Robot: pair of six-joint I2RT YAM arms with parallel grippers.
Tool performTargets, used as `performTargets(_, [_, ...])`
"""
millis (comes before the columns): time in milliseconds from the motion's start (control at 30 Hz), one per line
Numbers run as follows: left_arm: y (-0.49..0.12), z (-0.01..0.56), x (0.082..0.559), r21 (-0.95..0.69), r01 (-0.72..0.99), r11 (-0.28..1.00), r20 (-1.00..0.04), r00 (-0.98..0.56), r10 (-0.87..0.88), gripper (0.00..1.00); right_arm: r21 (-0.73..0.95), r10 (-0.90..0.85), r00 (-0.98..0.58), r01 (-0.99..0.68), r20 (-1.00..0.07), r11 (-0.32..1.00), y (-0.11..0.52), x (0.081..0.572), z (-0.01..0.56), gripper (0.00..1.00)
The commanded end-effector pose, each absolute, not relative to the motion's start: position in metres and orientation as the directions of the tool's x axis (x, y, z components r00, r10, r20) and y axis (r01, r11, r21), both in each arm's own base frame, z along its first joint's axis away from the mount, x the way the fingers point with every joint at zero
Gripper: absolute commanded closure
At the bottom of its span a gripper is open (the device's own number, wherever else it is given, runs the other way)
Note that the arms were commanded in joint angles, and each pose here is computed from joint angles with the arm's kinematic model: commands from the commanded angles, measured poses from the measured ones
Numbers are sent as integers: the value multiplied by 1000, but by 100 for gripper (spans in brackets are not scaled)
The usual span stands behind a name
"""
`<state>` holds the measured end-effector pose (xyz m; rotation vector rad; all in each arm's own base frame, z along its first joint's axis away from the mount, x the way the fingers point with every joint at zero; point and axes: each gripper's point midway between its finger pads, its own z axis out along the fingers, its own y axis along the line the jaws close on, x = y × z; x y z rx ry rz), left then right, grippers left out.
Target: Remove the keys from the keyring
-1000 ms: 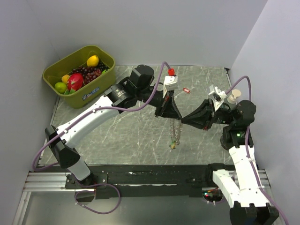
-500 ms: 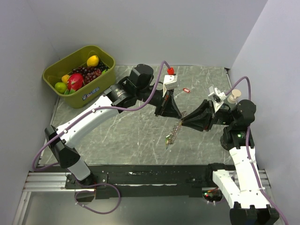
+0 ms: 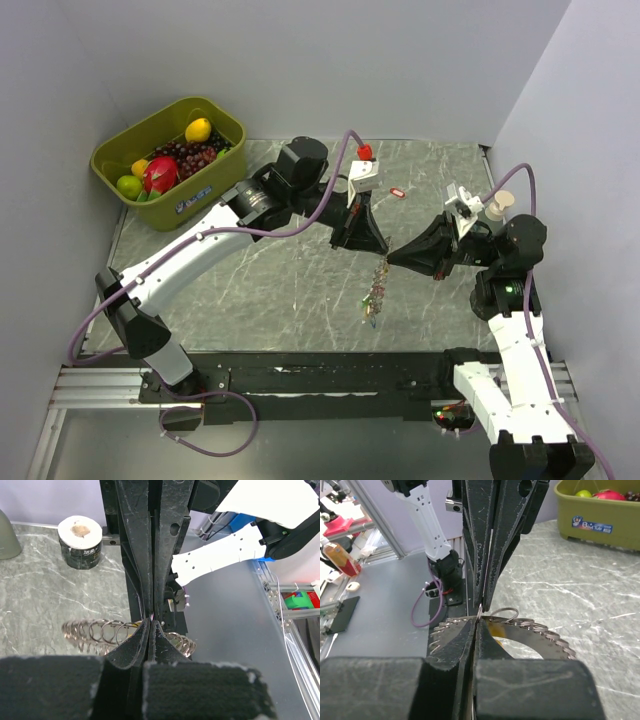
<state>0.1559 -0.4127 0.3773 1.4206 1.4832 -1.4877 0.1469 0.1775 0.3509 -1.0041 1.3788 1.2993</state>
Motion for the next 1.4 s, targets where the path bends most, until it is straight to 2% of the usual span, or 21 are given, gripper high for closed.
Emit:
performTargets(0, [-413,413,155,-211,950,-231,-970,-174,172,99,179,34,-177,-981,-984,71,177,141,352,100])
performTargets(67, [-412,412,156,-204,953,-225,-971,-167,172,99,126,27,-124,-988,-992,84,177,143,357,100])
performTargets(100, [-411,411,157,-203,955,-216,-970,-168,173,96,206,24,-205,-974,-979,96,176,141,351,100])
performTargets(167, [-409,411,158,-185,961,-204,-973,-151,174,91,148,11,-148,-983,-989,113,175,141,359,100])
performTargets(233, [-407,409,161,-167,969,-180,-975,-136,177,88,187,5,-188,-974,-982,124,175,138,360,100])
performTargets(400, [-401,412,169,-95,988,-121,-982,-73,177,58,207,-23,-213,-966,-977,158,173,135,355,100])
performTargets(600, [-393,427,182,28,999,-32,-983,34,179,44,311,-73,-338,-918,-938,247,168,142,336,100])
performTargets(700, [-400,411,187,133,991,16,-960,125,252,42,351,-124,-396,-894,-910,279,165,144,332,100])
performTargets(833, [-408,372,178,210,977,-27,-909,205,364,42,364,-160,-433,-870,-887,332,161,151,321,100])
performTargets(967, [-416,345,167,231,971,-62,-877,236,419,42,401,-218,-483,-854,-848,333,165,147,305,100])
performTargets(1267, [-426,328,170,280,958,-59,-839,274,469,45,367,-275,-474,-858,-836,360,166,146,293,100])
performTargets(1367, [-427,320,170,275,959,-71,-831,274,484,48,363,-289,-471,-861,-834,356,166,144,290,100])
